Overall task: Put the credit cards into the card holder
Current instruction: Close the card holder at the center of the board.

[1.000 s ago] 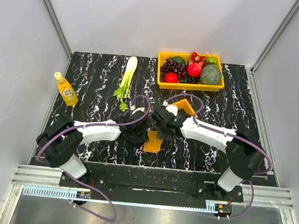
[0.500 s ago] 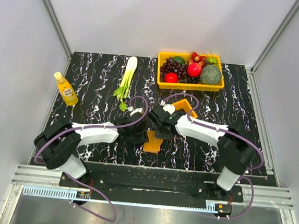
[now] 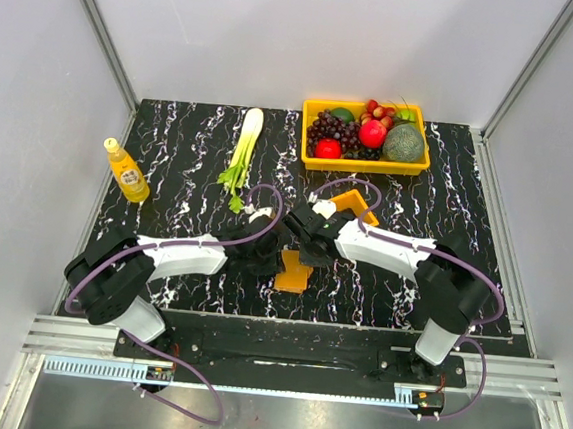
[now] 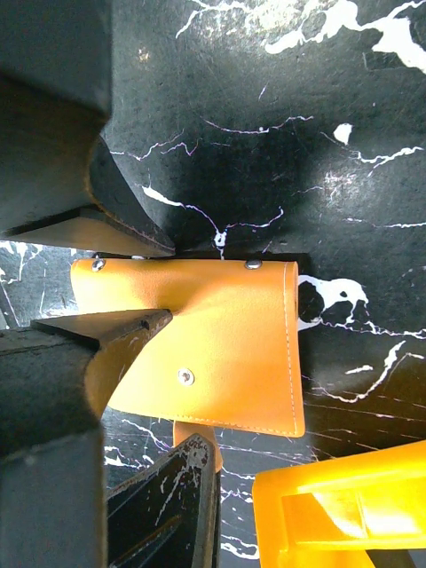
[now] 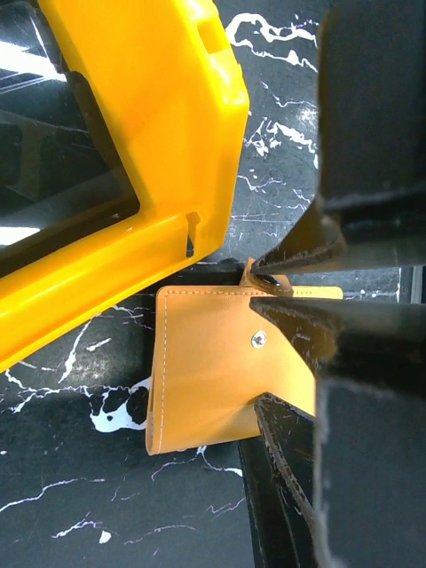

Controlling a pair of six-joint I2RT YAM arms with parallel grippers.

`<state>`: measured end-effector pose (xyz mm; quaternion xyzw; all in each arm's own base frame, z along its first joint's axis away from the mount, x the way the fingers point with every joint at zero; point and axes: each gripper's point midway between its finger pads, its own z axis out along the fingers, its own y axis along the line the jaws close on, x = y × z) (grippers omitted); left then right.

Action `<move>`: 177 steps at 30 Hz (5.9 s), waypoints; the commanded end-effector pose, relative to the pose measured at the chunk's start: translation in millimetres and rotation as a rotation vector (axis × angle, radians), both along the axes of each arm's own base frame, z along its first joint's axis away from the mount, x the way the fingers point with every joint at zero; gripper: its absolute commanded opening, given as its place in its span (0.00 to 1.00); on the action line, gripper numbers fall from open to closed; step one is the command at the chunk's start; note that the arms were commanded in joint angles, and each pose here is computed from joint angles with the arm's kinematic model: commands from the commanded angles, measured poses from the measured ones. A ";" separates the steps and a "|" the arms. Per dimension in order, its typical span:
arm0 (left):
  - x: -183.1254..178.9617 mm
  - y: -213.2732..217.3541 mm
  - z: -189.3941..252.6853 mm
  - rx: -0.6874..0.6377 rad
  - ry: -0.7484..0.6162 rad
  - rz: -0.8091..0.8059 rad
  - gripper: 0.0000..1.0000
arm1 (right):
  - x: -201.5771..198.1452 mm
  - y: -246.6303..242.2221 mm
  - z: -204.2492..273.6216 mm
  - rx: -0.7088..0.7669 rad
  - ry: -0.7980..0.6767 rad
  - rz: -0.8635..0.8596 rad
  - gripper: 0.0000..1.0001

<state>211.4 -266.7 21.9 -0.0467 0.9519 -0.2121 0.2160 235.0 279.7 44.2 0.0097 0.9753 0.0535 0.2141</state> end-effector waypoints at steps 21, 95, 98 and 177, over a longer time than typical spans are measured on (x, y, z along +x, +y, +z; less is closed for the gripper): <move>3.1 -2.3 5.4 -0.014 -0.032 -0.003 0.34 | 2.4 15.6 27.1 0.084 -0.037 0.027 0.18; 1.9 -5.9 4.7 -0.025 -0.020 -0.012 0.34 | 12.8 13.0 24.3 0.035 -0.074 0.039 0.17; 2.1 -6.1 4.9 -0.025 -0.021 -0.013 0.34 | 11.6 12.0 21.1 0.030 -0.067 0.037 0.15; 3.9 -13.1 9.0 -0.054 -0.022 -0.022 0.33 | -11.3 23.4 -31.8 -0.008 0.118 0.150 0.00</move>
